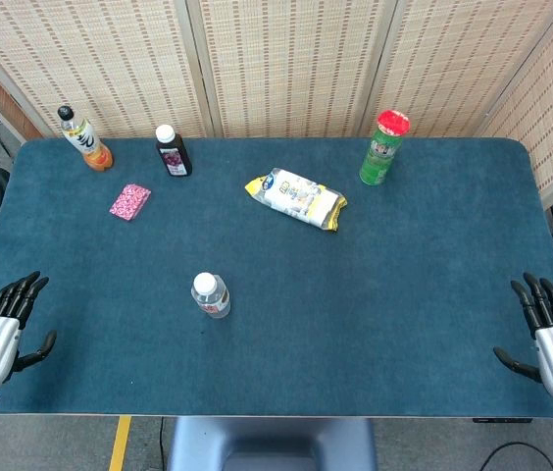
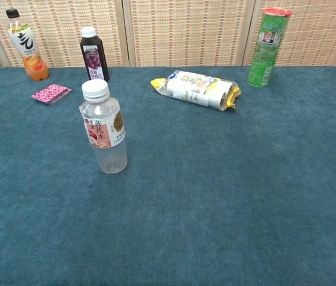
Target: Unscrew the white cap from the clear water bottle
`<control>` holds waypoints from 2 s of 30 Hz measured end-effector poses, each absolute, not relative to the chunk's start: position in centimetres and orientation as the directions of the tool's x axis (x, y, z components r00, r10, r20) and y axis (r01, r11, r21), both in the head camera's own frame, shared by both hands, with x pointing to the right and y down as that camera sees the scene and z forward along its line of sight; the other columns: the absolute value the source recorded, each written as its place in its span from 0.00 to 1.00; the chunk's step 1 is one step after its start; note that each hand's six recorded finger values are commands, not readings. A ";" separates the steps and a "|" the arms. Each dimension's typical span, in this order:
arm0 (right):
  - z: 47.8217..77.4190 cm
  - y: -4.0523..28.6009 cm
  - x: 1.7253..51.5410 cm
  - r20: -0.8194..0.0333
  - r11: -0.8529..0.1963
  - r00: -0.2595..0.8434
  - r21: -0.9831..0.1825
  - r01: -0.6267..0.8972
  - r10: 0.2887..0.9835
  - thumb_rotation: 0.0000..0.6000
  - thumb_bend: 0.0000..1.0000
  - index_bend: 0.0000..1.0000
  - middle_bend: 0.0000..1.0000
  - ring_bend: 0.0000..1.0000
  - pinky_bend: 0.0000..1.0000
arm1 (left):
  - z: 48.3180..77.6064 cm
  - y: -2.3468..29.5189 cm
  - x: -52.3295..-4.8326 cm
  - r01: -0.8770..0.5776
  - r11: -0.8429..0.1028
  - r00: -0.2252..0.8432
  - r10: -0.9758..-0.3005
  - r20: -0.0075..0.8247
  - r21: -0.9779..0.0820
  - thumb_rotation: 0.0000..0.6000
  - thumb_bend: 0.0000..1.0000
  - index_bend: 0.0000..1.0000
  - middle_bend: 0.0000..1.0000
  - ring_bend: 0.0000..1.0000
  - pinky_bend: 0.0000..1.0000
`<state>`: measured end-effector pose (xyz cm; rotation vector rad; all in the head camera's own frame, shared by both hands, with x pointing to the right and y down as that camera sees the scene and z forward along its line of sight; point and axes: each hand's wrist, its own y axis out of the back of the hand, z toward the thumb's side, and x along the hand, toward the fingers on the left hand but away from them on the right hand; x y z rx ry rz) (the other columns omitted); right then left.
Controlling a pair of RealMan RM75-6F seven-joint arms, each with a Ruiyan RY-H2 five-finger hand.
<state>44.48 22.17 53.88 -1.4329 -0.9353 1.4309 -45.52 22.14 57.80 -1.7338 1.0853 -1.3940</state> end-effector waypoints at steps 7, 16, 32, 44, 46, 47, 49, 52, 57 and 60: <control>53.6 22.3 44.0 -0.326 -0.323 0.075 -0.945 -0.050 0.942 0.86 0.06 0.00 0.00 0.00 0.00 | 58.3 22.5 -45.1 -0.240 -0.475 0.112 -0.880 0.463 -0.846 1.00 0.39 0.00 0.00 0.00 0.08; 52.9 22.5 43.5 -0.317 -0.323 0.114 -0.946 0.036 0.942 0.86 0.06 0.00 0.00 0.00 0.00 | 60.4 22.6 -43.4 -0.379 -0.546 0.184 -0.836 0.517 -0.747 1.00 0.39 0.00 0.00 0.00 0.09; 52.7 23.0 41.1 -0.369 -0.417 0.251 -0.891 0.178 0.895 0.86 0.06 0.00 0.00 0.00 0.00 | 68.6 21.4 -37.2 -0.791 -0.516 0.258 -0.770 0.583 -0.330 0.76 0.32 0.00 0.00 0.00 0.06; 52.9 23.0 40.8 -0.395 -0.447 0.265 -0.876 0.179 0.880 0.86 0.06 0.00 0.00 0.00 0.00 | 71.3 21.2 -31.8 -0.787 -0.558 0.342 -0.750 0.566 -0.263 0.86 0.32 0.00 0.00 0.00 0.05; 53.0 23.0 40.9 -0.399 -0.450 0.263 -0.875 0.179 0.879 0.86 0.06 0.00 0.00 0.00 0.00 | 71.7 21.0 -31.1 -0.778 -0.565 0.344 -0.751 0.564 -0.277 0.91 0.32 0.00 0.00 0.00 0.05; 53.0 23.0 40.9 -0.401 -0.452 0.261 -0.874 0.178 0.878 0.86 0.06 0.00 0.00 0.00 0.00 | 72.0 20.8 -30.8 -0.776 -0.565 0.343 -0.751 0.564 -0.280 0.93 0.32 0.00 0.00 0.00 0.05; 53.1 23.0 41.0 -0.408 -0.457 0.258 -0.872 0.176 0.876 0.86 0.06 0.00 0.00 0.00 0.00 | 72.5 20.4 -30.0 -0.776 -0.565 0.340 -0.750 0.568 -0.282 0.95 0.32 0.00 0.00 0.00 0.05; 53.3 22.9 41.2 -0.416 -0.464 0.251 -0.869 0.173 0.874 0.86 0.06 0.00 0.00 0.00 0.00 | 73.0 19.7 -28.8 -0.778 -0.566 0.345 -0.748 0.567 -0.273 0.95 0.32 0.00 0.00 0.00 0.05; 53.5 22.7 41.4 -0.421 -0.466 0.242 -0.868 0.171 0.874 0.86 0.06 0.00 0.00 0.00 0.00 | 72.7 19.1 -26.9 -0.779 -0.577 0.377 -0.744 0.552 -0.245 0.97 0.32 0.00 0.00 0.00 0.05; 53.5 22.6 41.5 -0.421 -0.465 0.238 -0.868 0.173 0.875 0.86 0.06 0.00 0.00 0.00 0.00 | 72.4 18.7 -25.9 -0.775 -0.587 0.397 -0.739 0.544 -0.233 0.98 0.32 0.00 0.00 0.00 0.05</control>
